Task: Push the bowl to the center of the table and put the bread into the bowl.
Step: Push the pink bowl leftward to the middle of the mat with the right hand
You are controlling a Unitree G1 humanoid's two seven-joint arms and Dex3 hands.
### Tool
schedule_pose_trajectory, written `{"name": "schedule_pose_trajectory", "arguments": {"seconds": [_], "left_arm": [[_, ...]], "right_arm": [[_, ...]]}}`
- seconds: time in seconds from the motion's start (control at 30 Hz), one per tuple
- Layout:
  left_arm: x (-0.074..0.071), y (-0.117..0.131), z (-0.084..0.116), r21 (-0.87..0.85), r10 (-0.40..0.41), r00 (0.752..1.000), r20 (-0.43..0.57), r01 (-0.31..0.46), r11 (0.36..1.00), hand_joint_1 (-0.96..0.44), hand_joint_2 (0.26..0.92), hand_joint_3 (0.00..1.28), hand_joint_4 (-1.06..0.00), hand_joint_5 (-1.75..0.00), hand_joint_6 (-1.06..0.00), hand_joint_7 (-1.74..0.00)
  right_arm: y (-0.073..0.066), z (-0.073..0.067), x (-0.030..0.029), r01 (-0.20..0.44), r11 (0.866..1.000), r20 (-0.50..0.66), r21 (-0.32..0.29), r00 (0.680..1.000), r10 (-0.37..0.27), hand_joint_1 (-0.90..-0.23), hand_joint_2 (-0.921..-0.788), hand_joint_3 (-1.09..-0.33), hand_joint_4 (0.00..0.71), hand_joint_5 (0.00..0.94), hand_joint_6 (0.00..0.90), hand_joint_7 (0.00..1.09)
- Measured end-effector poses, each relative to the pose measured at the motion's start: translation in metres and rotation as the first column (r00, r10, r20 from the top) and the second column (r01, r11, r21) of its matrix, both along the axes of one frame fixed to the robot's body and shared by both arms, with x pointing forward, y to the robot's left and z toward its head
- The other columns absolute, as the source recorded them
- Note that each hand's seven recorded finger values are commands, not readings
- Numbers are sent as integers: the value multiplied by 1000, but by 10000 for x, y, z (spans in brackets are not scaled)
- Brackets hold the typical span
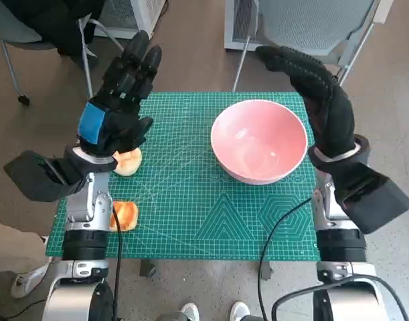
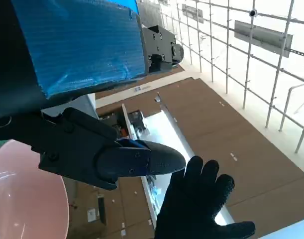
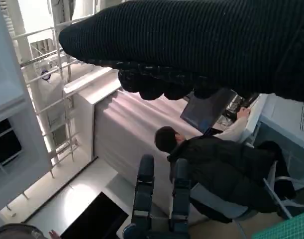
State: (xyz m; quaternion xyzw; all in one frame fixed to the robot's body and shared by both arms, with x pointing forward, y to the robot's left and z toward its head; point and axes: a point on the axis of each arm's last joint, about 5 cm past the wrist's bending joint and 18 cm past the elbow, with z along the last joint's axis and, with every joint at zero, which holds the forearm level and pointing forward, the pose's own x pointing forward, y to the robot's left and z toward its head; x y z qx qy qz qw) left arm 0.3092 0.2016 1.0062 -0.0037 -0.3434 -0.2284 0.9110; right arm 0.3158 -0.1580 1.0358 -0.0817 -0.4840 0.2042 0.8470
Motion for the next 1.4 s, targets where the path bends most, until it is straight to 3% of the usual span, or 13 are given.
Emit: {"name": "schedule_pose_trajectory", "arguments": {"seconds": [0.27,0.53,0.73,0.93,1.07,1.2,1.4], "left_arm": [[-8,6,-25,-1,1,1000,-13,-1,1000,-708,921,317,1,1,-152,-35],[-18,8,-23,0,2,1000,-10,-2,1000,-707,921,318,1,1,-150,-33],[-20,10,-20,1,2,1000,-10,-2,1000,-707,921,319,1,1,-149,-31],[-25,14,-17,2,3,1000,-9,-3,1000,-705,921,320,1,1,-148,-29],[-29,18,-25,1,5,1000,-13,-5,1000,-705,921,320,1,1,-149,-29],[-35,25,-31,3,8,1000,-14,-8,1000,-704,921,320,1,1,-149,-29],[-42,30,-19,4,15,1000,-9,-15,1000,-701,921,323,1,1,-148,-28]], "right_arm": [[-62,-20,20,24,1000,-20,8,1000,-24,-689,-921,-826,139,1,-1,460],[-264,-71,170,107,994,-134,36,986,-102,-677,-921,-818,141,2,-1,461],[-405,-95,280,182,981,-267,64,950,-159,-689,-921,-820,123,1,-1,425],[-496,-174,342,292,954,-435,62,869,-238,-693,-921,-835,102,0,-1,389],[-532,-259,354,357,933,-528,37,800,-285,-652,-921,-872,90,0,3,376],[-554,-333,359,401,916,-602,15,735,-312,-634,-921,-888,83,0,5,365],[-566,-399,364,436,900,-667,-19,665,-336,-636,-921,-900,81,1,11,354]]}}
